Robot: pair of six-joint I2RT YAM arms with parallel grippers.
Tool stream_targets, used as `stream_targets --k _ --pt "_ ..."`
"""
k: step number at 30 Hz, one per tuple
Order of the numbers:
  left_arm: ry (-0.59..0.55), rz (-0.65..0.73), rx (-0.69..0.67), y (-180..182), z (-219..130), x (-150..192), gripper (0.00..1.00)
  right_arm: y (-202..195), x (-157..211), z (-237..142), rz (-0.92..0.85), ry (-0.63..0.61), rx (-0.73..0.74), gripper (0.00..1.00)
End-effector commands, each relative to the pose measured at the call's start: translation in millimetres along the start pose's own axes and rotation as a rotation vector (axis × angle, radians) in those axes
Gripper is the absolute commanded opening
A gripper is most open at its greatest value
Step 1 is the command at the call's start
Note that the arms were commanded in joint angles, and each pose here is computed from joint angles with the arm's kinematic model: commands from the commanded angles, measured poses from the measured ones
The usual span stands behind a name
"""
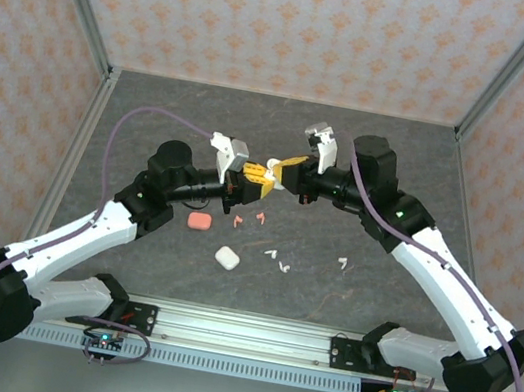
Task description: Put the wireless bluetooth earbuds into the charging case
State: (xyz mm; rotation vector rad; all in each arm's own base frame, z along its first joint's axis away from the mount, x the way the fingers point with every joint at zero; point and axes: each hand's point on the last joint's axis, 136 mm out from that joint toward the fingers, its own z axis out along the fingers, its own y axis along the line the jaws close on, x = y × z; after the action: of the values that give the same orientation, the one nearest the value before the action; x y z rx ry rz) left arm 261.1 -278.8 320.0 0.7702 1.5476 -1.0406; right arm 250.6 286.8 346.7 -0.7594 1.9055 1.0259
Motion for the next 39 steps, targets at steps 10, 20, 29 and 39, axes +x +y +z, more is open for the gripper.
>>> stream_targets --k 10,20,29,39 --pt "-0.068 0.070 0.027 -11 -2 -24 0.00 23 -21 -5 0.027 0.022 -0.074 0.35" --pt "-0.082 0.089 -0.008 -10 -10 -25 0.00 -35 -42 -52 0.125 -0.066 0.284 0.53" --pt "-0.074 0.099 -0.033 -8 -16 -17 0.00 -129 55 -107 0.444 0.074 0.764 0.53" --pt "-0.062 0.106 -0.031 -8 -15 -12 0.00 -191 202 -100 0.660 0.341 0.981 0.48"
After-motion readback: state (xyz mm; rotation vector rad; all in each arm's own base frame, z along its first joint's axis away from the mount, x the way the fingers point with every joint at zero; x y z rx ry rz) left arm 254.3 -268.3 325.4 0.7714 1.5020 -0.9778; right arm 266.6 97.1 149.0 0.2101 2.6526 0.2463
